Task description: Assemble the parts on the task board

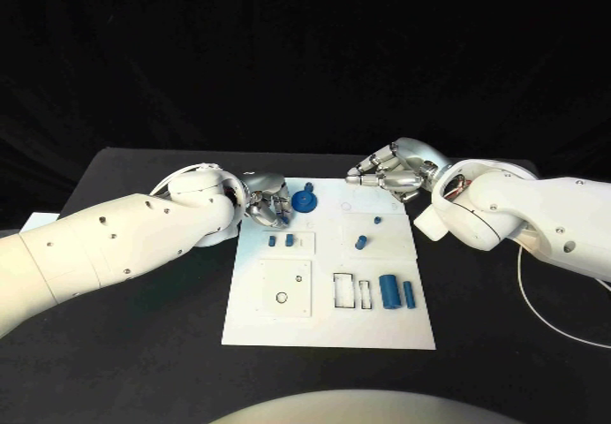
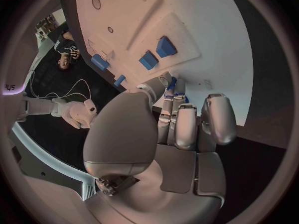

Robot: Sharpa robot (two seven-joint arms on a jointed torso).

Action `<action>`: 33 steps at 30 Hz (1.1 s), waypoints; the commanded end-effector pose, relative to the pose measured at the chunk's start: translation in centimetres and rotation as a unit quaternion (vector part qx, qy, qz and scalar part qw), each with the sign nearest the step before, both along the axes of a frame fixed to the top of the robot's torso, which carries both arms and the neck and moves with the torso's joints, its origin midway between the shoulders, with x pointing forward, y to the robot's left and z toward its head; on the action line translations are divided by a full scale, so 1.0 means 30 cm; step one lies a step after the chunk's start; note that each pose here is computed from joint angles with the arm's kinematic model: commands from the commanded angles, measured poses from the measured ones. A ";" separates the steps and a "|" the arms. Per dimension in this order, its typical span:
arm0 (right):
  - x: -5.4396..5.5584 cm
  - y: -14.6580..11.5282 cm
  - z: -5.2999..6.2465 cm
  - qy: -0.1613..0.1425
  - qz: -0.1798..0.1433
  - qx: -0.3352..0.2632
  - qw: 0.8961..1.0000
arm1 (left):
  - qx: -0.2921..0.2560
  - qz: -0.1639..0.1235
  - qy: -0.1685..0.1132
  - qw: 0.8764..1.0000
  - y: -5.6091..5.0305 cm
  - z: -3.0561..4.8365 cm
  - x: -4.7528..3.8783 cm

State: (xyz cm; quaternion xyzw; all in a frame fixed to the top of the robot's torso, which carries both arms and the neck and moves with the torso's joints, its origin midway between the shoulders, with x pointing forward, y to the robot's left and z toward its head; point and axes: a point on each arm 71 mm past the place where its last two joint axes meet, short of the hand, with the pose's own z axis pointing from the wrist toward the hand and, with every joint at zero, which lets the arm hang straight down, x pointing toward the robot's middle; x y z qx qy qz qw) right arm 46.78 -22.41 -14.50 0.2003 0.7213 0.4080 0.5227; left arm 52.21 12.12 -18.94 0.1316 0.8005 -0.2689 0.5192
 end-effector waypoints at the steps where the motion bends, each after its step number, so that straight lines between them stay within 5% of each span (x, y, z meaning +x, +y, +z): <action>1: -0.002 0.005 -0.001 0.000 0.008 -0.002 1.000 | 0.009 -0.004 0.007 1.000 -0.004 -0.008 -0.005; 21: 0.012 -0.023 -0.006 0.000 -0.004 -0.008 1.000 | 0.002 0.008 0.007 1.000 0.015 -0.006 0.000; 28: 0.039 -0.087 -0.009 -0.030 -0.007 -0.073 0.997 | -0.024 0.022 0.014 0.999 0.075 0.008 -0.008; 33: 0.049 -0.113 -0.008 -0.079 0.014 -0.179 0.981 | -0.127 0.045 0.023 0.991 0.134 0.047 -0.012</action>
